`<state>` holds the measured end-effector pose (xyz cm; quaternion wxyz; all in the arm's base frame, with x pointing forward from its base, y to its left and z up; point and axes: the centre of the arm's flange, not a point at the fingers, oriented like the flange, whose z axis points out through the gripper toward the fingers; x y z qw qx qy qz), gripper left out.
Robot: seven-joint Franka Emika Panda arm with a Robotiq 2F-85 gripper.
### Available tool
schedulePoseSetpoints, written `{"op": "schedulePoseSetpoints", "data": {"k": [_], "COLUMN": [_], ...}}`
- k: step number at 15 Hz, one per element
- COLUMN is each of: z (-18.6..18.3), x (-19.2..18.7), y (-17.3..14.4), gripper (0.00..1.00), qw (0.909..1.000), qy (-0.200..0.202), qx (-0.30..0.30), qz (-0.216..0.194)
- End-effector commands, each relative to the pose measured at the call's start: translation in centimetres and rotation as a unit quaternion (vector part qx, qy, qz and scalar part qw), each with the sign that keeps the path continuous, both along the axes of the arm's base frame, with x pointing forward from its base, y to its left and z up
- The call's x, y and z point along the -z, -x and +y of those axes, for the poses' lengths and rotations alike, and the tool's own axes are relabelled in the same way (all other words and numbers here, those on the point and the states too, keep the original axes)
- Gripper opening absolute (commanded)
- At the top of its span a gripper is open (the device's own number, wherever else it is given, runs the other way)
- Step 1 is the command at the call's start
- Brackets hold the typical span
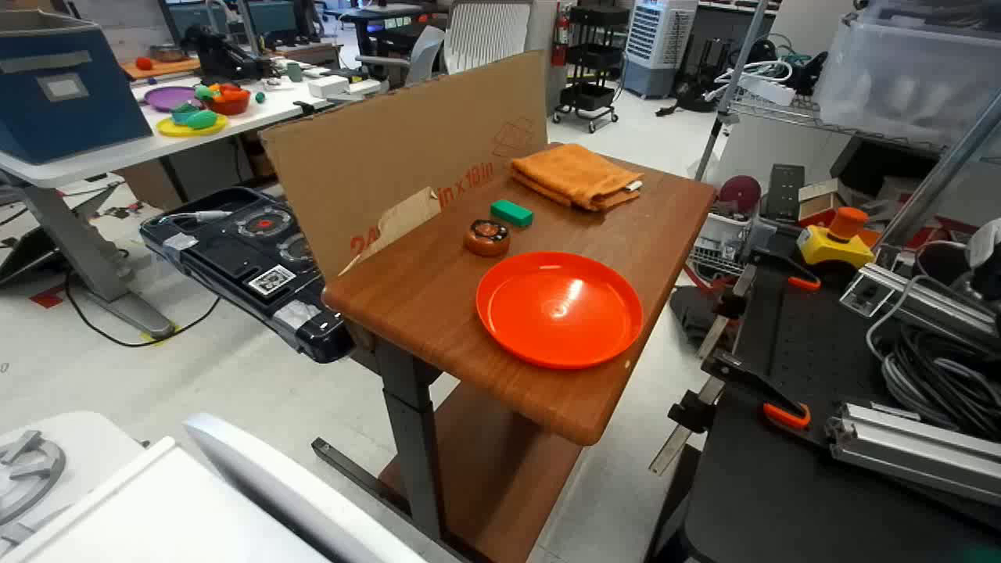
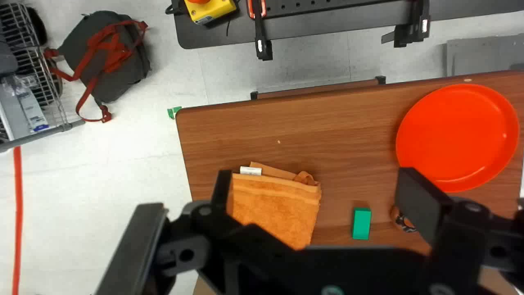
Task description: Slide the cloth slightly to the right on the desk
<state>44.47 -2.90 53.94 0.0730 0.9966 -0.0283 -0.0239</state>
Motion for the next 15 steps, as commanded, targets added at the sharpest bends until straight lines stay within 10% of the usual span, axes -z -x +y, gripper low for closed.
{"op": "schedulePoseSetpoints", "data": {"k": [1, 9, 15], "z": [0.0, -0.1, -2.8], "x": [0.0, 0.3, 4.9], "y": [0.0, -0.5, -7.8], "gripper": [1.00, 1.00, 1.00], "qw": [1.0000, 1.0000, 0.9998], "qy": [0.000, 0.001, -0.020], "qx": [0.000, 0.003, 0.005], "qz": [-0.001, -0.003, -0.001]}}
